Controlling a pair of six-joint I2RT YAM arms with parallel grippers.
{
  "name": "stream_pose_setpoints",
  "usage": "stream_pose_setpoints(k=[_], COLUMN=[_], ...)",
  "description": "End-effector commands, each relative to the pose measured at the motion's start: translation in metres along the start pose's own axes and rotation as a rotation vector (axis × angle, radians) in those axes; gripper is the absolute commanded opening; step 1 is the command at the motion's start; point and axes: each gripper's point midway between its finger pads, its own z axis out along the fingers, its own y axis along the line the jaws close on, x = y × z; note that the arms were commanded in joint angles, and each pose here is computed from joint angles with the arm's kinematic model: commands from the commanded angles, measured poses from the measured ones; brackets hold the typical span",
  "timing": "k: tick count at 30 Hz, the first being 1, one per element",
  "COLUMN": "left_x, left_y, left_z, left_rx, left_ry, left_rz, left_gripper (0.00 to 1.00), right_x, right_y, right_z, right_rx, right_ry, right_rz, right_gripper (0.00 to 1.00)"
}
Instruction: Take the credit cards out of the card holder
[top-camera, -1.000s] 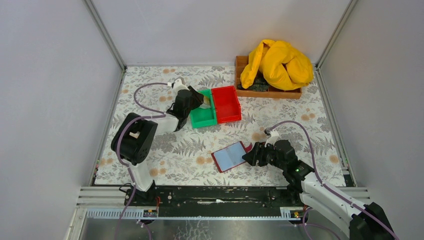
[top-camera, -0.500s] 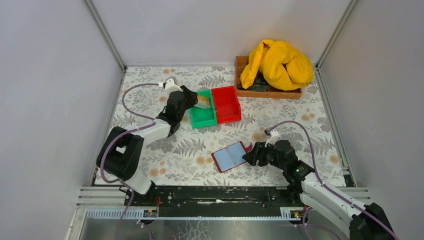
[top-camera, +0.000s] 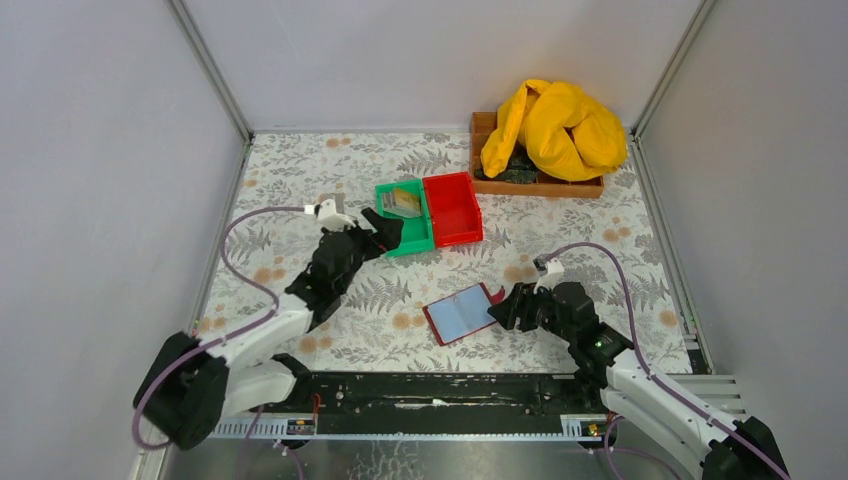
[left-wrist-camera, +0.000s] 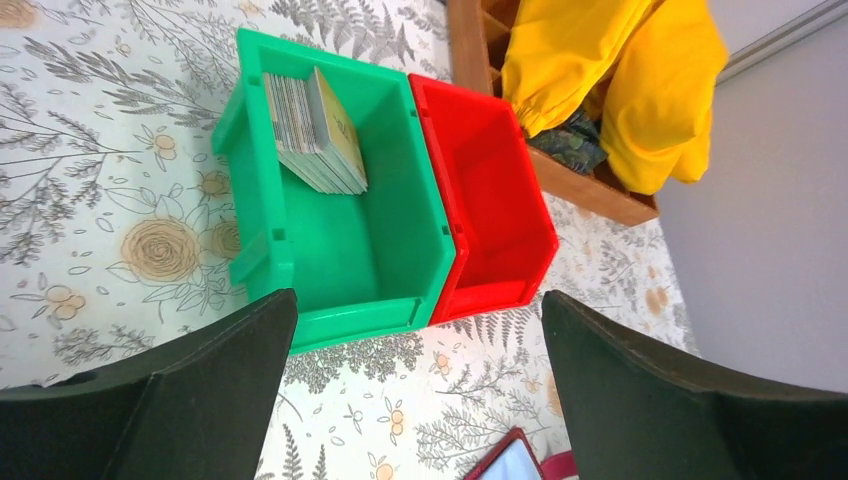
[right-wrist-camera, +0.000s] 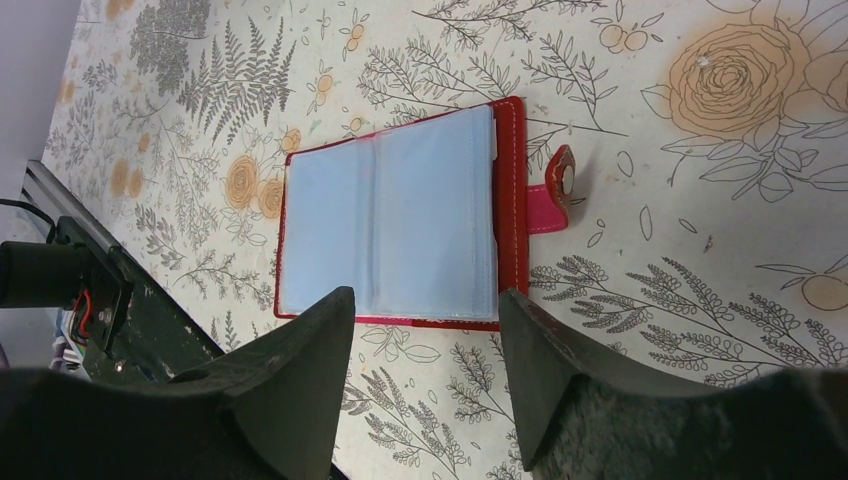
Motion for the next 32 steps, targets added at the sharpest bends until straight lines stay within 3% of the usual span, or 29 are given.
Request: stream_pose_setpoints(k=[1,10,18,32], left_x=[-0.009,0.006,0.017,0.018], left_y=[0.01,0.023,0.039,0.042], left_z=[-0.029,-0.078,-0.079,-0.077], left_rx=[-0.011,0.063,0.011,0.001], left_ry=[-0.024,0.009,0.035,0.043], left_rz=[-0.01,-0.006,0.032,0.056], left_gripper=[1.0,1.0,1.0,1.0], right_x=[-0.013,-0.014,-0.016,-0.013], right_y=[0.0,-0.001,-0.002,-0.005], right_z=[-0.001,-0.002,-0.003,-0.001], right_rx=[0.018,0.035,0.045,0.054], right_ry=[-0.041,-0.037,-0.035,-0.031], right_rz=[-0.016,-0.019,-0.021,-0.021], right_gripper=[0.62,0.65,0.72,0.72])
